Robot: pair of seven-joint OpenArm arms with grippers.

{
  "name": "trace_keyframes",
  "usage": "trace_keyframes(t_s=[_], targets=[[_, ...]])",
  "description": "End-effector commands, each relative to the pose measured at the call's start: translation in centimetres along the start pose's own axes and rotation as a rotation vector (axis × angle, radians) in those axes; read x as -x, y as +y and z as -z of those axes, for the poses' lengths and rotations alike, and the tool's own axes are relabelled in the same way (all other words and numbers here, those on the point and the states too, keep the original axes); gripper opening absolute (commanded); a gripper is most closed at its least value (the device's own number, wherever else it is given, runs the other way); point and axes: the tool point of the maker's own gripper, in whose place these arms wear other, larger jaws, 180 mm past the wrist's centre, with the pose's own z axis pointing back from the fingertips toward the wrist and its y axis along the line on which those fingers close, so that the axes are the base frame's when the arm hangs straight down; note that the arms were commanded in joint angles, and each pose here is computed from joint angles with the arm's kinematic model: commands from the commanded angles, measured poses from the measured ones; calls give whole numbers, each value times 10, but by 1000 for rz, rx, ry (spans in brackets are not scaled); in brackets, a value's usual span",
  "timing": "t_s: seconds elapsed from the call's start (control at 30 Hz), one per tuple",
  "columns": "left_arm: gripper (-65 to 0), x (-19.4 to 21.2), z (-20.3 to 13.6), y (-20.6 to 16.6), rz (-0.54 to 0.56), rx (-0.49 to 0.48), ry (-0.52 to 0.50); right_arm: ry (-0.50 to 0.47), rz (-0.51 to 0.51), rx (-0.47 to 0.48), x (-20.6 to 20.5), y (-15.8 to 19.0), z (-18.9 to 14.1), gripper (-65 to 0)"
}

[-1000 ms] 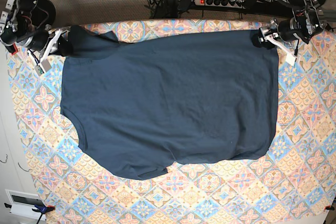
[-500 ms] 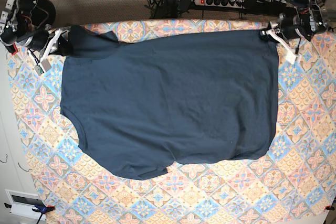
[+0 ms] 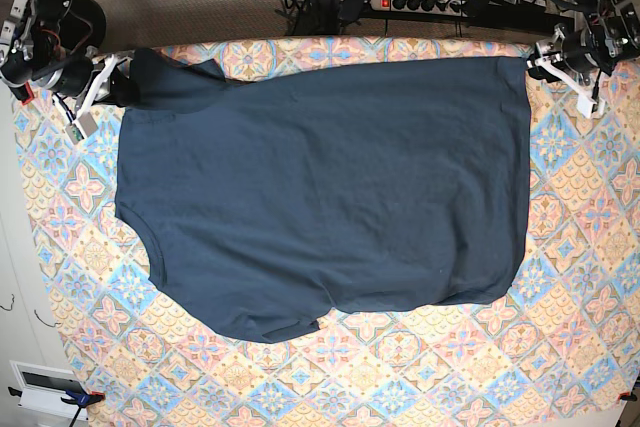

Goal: Layout the t-shirt on the table in an organized manner, then fold the t-shirt properly
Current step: 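Pull both held corners apart to stretch the shirt taut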

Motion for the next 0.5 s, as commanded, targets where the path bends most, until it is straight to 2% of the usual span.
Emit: trace_keyframes(t_s=[0.0, 0.1, 0.17, 0.27, 0.37, 0.47], targets=[[-334, -7, -3, -2, 17, 7, -19, -30, -27, 9, -12, -3, -7, -636], [-227, 2, 14, -10, 13, 41, 35, -30, -27, 9, -12, -3, -7, -636], [-198, 8, 24, -7, -23, 54, 68, -30, -27, 9, -12, -3, -7, -636], [-199, 15, 30, -7, -45, 64, 88, -30, -27, 9, -12, -3, -7, -636], [-200, 25, 36, -23, -33, 112, 116, -30, -27, 9, -12, -3, -7, -636], [-264, 38, 42, -47, -20, 198, 157, -31, -26, 8, -11, -2, -6, -636]])
